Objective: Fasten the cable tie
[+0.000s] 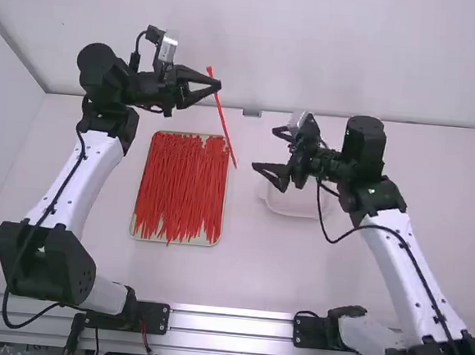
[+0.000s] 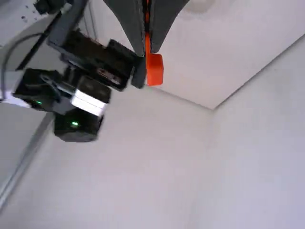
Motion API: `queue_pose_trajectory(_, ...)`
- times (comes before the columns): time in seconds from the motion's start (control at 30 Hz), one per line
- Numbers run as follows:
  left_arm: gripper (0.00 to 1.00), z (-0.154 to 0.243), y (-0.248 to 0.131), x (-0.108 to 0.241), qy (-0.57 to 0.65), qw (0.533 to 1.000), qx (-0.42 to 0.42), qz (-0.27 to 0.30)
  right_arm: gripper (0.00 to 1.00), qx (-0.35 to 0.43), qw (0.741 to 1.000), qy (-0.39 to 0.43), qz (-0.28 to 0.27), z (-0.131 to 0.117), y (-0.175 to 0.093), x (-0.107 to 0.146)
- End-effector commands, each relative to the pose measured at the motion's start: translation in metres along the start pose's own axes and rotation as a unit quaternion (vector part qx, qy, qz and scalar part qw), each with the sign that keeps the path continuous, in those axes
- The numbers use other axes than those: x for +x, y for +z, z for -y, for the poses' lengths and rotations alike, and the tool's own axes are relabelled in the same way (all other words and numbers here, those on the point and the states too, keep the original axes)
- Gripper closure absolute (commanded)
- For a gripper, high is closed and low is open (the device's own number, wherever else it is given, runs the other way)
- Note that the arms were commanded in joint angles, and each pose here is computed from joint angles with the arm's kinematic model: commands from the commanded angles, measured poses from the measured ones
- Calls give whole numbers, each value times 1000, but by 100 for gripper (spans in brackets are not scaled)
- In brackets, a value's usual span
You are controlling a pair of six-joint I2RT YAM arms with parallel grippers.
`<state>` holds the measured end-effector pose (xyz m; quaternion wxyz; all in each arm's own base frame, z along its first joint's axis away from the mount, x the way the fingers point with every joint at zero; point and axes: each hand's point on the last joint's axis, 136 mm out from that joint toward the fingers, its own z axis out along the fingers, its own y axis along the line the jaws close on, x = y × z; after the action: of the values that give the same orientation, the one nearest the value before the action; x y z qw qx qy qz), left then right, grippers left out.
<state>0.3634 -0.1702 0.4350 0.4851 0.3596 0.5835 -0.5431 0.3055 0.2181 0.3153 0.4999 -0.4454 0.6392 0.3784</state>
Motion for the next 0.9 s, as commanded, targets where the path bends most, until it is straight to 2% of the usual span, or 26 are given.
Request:
queue_pose_trajectory(0.0, 99, 26, -2, -9, 31, 999, 33, -17, 2, -109, 993, -9, 44, -20, -5, -15)
queue_pose_trajectory(0.23, 99, 33, 8, 2, 38, 997, 57, -29, 2, -176, 981, 28, 72, -3, 4, -10)
queue_pose_trajectory(0.4, 99, 25, 14, 12, 27, 998, 47, -31, 2, -185, 978, 54, 74, 6, 11, -9)
queue_pose_trajectory(0.5, 99, 19, 17, 19, 23, 999, 36, -32, 2, -192, 977, 62, 73, 4, 18, -10)
queue_pose_trajectory(0.73, 99, 26, 30, 25, 54, 997, 48, -36, 0, -223, 971, 43, 77, -16, 32, -19)
queue_pose_trajectory(0.87, 99, 32, 31, 28, 56, 995, 66, -42, 0, -214, 972, 60, 75, -15, 36, -21)
